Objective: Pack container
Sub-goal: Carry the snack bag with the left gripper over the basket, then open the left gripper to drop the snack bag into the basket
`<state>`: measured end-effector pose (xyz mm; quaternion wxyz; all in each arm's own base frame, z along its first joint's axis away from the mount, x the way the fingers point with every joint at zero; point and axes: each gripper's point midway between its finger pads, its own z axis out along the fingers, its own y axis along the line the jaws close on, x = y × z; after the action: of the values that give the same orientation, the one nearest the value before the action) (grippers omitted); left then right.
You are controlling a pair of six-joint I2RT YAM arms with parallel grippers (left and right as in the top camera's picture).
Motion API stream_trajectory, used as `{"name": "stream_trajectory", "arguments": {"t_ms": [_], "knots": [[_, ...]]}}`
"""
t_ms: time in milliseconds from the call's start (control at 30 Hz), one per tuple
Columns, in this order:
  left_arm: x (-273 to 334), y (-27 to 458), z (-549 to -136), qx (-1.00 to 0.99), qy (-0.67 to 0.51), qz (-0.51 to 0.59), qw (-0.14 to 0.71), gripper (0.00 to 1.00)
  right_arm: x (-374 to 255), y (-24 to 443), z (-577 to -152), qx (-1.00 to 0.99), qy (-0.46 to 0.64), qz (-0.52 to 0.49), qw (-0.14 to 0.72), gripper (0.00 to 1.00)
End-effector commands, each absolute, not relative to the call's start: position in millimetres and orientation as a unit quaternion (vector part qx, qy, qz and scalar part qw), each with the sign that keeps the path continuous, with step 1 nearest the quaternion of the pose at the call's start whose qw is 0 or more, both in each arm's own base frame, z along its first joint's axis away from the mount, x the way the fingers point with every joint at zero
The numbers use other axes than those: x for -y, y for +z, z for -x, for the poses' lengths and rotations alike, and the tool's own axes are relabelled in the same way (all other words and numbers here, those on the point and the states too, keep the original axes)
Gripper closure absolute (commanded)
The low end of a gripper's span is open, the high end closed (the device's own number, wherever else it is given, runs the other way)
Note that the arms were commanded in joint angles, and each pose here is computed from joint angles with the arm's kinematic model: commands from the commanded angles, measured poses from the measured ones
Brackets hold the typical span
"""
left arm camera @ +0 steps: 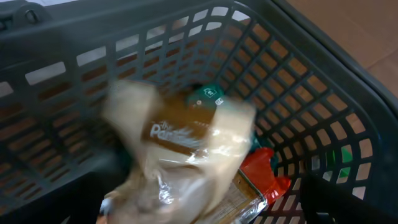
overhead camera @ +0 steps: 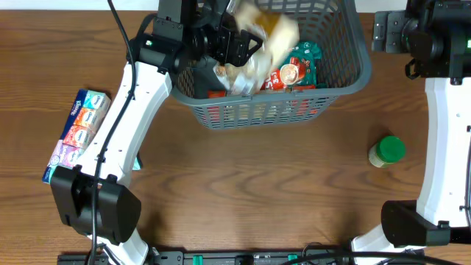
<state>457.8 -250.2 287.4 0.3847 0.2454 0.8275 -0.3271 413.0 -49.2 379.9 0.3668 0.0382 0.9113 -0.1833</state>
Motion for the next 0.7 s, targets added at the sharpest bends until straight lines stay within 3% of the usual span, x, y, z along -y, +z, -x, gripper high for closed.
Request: {"name": "stream_trajectory", "arguments": {"t_ms": [0, 200, 367, 533, 667], "knots": [[252, 299, -454, -0.821, -0.337, -0.245, 0.390, 0.01, 53, 381, -413, -0.910, -0.189, -0.047, 0.367, 0.01], [248, 322, -449, -0.812, -0.331, -0.244, 0.415, 0.02, 51, 381, -414, -0.910, -0.181, -0.045, 0.370, 0.01], [218, 337, -453, -0.833, -0.258, -0.196, 0.449, 0.01, 53, 381, -414, -0.910, -0.185, -0.045, 0.369, 0.01], [168, 343, -453, -0.860, -0.143, -0.140, 0.470, 0.02, 81, 379, -405, -0.910, -0.206, -0.075, 0.353, 0.01], [129, 341, -447, -0.878, -0.085, -0.098, 0.460, 0.01, 126, 378, -392, -0.900, -0.213, -0.158, 0.346, 0.01]]}}
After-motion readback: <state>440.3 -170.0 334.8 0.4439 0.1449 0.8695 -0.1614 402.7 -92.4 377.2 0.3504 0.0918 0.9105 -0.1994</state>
